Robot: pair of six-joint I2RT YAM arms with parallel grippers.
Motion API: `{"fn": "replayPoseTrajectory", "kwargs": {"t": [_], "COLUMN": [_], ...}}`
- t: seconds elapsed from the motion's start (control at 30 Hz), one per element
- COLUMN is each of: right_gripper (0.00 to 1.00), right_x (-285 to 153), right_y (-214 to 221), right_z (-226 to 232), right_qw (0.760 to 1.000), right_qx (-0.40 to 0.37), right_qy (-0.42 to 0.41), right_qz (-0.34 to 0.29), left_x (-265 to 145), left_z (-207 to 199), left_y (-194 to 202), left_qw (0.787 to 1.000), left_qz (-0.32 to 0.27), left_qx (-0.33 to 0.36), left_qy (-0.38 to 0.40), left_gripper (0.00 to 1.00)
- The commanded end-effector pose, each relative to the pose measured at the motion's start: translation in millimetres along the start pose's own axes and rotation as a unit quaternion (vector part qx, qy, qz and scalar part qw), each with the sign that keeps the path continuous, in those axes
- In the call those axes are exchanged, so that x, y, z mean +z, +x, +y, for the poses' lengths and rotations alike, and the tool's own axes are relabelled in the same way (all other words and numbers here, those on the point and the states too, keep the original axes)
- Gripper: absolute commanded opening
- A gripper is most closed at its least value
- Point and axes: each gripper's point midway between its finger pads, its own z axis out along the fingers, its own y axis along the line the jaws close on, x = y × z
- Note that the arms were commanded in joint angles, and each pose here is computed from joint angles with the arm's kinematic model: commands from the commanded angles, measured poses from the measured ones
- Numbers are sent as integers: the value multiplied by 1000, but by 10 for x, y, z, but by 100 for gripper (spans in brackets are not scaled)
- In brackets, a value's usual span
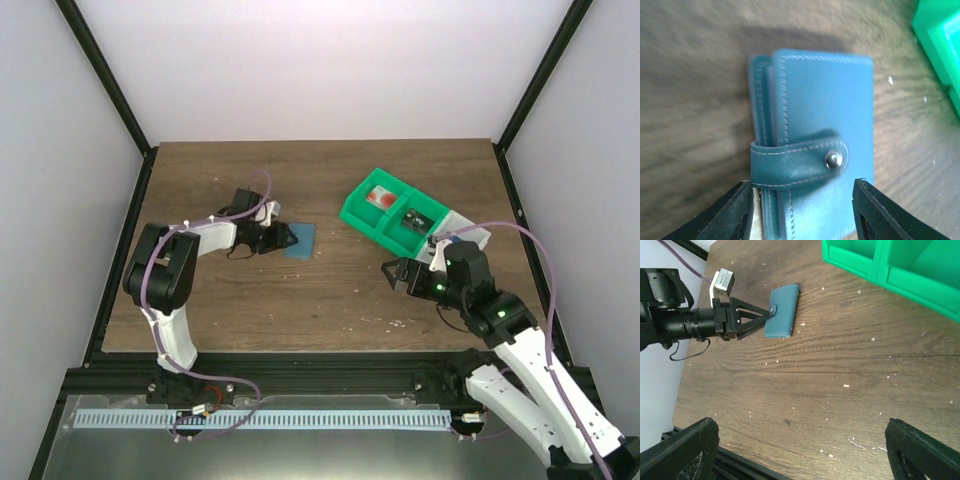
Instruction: Take the credit cards out of the card holder
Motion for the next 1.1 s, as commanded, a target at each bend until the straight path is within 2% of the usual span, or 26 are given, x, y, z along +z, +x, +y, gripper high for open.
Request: {"fn": "replayPoseTrajectory", "kwargs": {"t": [0.0,0.1,0.27,0.43,0.73,0.83,0.93,1.07], "right_gripper": [89,85,71,64,62,55,53,48], "right_x": [123,226,395,538,613,693,764,832], "right_y": [38,76,56,65,74,213,401,481], "right_z": [123,132,115,98,54,-27,-112,-240], "right_qw": [999,998,998,998,998,997,995,996], "right_qx": [1,-1,-4,-5,-12,-4,-6,-6], "right_qy": [-46,-60,-63,-61,-58,-59,-63,-47], "right_qz": [6,14,15,28,26,46,75,79], "left_x": [39,-24,-62,132,386,466,461,416], "left_z": [-186,-256,-141,-65,-241,-409,-578,-814], "left_y": [207,73,-326,-433,-25,263,440,619], "left_qw": [999,999,997,998,1000,998,996,993], "left_qz": [15,-12,-69,-57,9,41,46,54], "left_qx": [1,11,14,3,11,19,23,34], "left_qy": [39,38,-27,-38,14,45,78,104], "left_gripper": [57,56,56,52,49,48,48,46]}}
